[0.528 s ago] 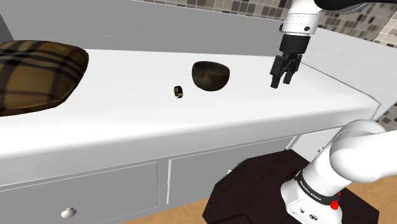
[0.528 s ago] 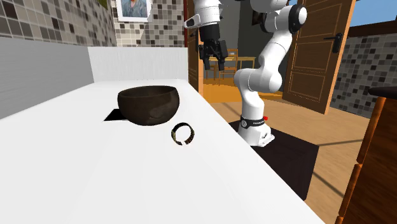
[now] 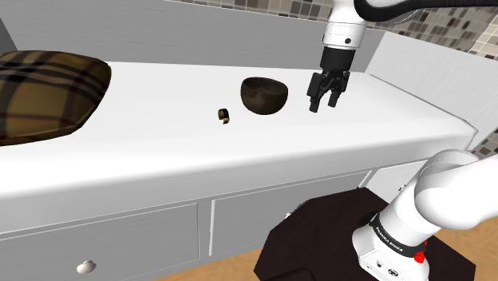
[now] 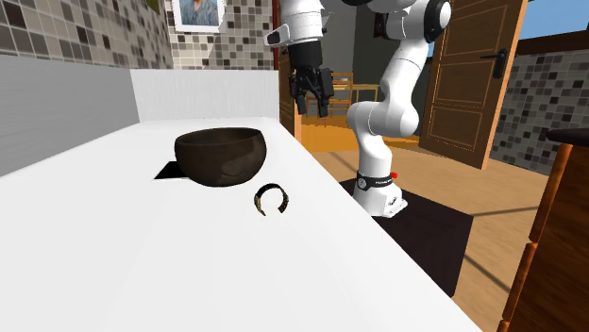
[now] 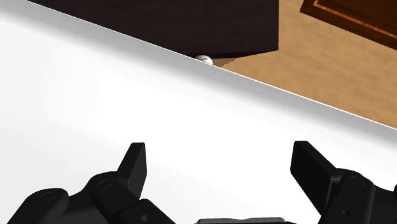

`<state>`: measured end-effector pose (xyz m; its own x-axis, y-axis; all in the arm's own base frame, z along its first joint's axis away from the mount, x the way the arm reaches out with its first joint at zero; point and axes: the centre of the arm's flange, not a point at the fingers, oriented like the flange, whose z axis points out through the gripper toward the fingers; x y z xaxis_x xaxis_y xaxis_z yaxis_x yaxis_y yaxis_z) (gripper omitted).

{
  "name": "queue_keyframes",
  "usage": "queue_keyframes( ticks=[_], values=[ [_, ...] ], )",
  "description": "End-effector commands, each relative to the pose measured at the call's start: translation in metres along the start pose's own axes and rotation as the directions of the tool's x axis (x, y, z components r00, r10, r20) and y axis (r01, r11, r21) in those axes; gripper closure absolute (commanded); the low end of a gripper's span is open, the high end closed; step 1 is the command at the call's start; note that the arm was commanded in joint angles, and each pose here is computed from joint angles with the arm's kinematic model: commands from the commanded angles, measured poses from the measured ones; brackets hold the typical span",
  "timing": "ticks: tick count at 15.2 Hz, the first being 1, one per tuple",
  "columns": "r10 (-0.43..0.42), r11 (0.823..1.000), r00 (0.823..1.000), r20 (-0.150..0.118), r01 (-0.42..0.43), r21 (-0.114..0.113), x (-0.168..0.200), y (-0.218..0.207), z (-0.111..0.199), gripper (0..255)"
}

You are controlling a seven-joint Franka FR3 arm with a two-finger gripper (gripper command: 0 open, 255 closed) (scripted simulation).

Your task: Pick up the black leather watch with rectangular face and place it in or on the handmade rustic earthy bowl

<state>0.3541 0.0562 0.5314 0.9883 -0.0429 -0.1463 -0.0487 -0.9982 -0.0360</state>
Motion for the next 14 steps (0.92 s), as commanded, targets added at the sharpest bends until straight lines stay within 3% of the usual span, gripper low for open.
queue_keyframes(
  ticks=[1, 14],
  values=[
    [0.010, 1.000, 1.000, -0.010, -0.010, 0.001, 0.015, -0.022, 0.003, 0],
    [0.069, 0.998, 0.995, -0.066, -0.069, 0.000, 0.132, -0.137, 0.029, 0]
  ],
)
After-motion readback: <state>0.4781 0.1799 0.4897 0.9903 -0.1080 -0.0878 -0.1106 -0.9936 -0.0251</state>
